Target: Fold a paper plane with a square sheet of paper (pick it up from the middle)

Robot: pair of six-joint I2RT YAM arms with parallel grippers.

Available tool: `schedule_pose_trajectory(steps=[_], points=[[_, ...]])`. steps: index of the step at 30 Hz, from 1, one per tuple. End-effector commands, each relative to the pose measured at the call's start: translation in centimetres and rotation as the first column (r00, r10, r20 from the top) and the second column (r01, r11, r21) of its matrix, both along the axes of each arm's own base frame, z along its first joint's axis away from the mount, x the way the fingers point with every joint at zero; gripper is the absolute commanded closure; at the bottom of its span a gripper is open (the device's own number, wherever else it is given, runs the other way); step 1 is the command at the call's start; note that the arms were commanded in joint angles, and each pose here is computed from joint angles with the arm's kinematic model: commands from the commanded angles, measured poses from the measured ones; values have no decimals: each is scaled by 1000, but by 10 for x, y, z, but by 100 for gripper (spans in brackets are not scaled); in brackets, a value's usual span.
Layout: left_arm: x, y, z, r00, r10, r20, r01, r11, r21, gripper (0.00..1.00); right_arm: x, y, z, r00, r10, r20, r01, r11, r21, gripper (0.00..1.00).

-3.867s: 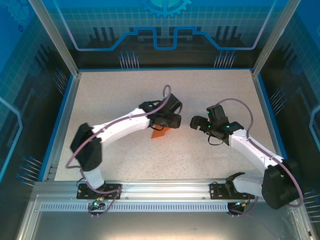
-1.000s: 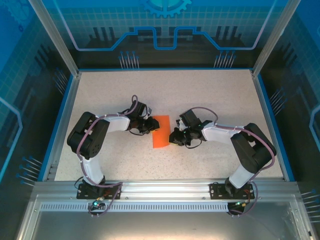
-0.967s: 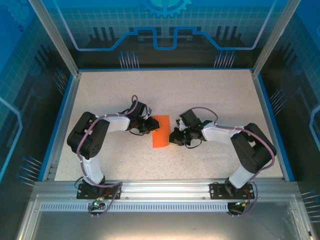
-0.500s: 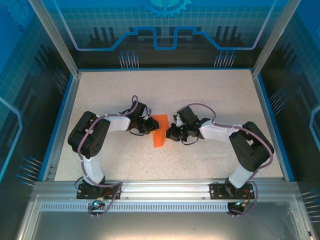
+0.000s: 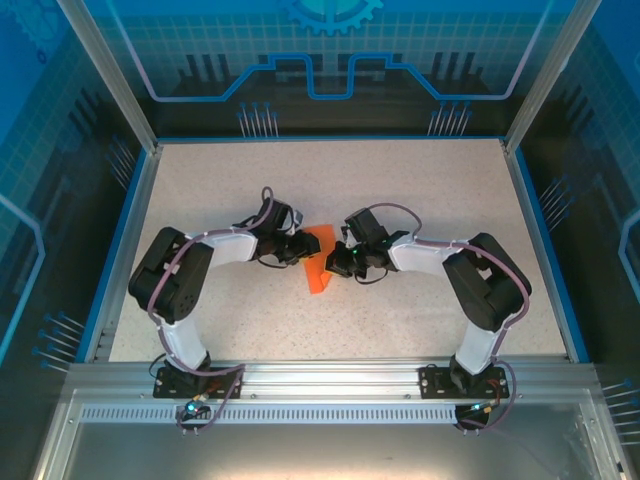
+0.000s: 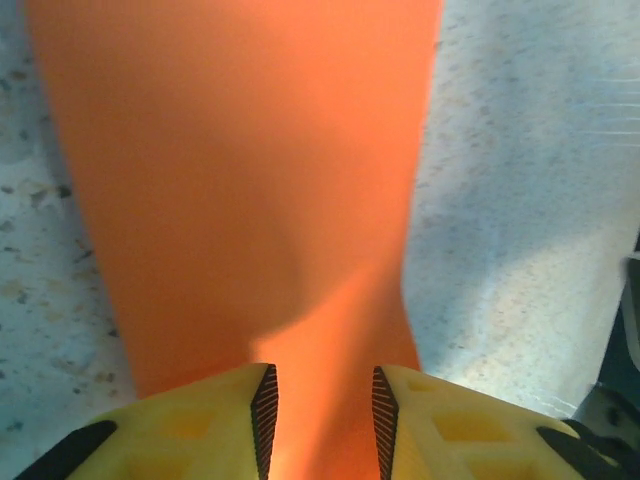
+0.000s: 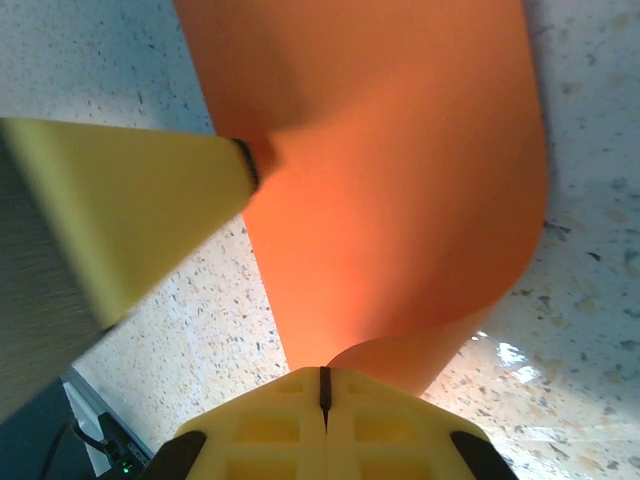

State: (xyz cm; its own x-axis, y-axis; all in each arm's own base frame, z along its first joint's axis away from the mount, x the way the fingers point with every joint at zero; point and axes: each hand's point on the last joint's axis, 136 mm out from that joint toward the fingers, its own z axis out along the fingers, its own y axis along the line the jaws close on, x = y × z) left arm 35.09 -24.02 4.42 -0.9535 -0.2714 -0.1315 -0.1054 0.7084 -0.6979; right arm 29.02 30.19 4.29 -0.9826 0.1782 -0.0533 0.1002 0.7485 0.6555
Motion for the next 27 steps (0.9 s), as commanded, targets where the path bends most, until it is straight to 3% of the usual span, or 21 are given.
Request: schedule_pose_trajectory(steps=[1, 12, 27], points=[[10, 8, 16, 998, 7, 57, -9, 999, 33, 64, -2, 1, -5, 1000, -5, -19, 4, 999, -38, 95], [12, 21, -30, 999, 30, -36, -24, 987, 161, 74, 4, 10, 3, 1000, 9, 16, -10, 1000, 12, 95], [1, 25, -49, 995, 32, -90, -15, 984, 180, 80, 21, 33, 5, 999, -3, 42, -1, 996, 94, 95]])
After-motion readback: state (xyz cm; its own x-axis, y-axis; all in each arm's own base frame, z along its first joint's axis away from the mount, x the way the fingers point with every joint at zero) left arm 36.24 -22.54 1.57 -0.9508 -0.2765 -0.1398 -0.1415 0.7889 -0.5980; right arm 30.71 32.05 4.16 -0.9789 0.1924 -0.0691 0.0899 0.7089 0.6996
